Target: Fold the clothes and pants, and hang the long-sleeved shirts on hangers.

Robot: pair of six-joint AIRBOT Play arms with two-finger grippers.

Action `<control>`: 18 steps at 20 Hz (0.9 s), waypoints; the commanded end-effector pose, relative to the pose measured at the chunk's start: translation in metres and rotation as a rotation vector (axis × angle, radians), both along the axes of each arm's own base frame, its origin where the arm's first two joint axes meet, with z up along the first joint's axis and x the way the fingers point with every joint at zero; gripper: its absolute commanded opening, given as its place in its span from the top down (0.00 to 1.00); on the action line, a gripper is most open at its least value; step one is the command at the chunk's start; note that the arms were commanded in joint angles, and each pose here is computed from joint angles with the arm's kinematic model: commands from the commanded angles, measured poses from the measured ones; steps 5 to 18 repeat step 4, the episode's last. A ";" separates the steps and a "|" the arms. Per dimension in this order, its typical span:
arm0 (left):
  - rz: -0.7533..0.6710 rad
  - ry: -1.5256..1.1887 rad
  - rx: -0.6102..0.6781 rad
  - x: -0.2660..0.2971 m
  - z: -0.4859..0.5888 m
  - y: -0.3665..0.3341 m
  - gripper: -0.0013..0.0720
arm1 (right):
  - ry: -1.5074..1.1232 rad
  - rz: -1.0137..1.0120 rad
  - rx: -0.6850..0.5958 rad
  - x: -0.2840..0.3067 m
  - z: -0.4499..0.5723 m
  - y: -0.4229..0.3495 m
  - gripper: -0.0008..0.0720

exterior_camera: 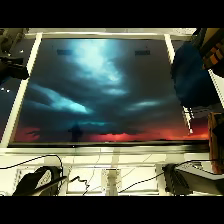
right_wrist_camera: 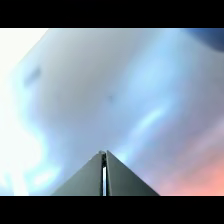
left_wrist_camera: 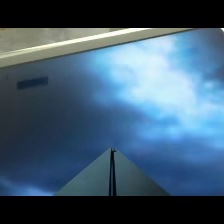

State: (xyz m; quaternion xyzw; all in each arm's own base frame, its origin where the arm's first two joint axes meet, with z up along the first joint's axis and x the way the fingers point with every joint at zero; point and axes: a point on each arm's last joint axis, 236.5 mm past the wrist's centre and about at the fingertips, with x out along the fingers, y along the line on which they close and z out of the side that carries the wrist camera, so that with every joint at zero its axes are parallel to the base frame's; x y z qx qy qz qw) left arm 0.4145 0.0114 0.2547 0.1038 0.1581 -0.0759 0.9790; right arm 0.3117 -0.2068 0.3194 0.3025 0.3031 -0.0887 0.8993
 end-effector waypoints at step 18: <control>0.001 -0.001 0.001 0.000 0.000 0.001 0.95 | 0.252 0.089 -0.302 0.035 -0.029 0.077 0.98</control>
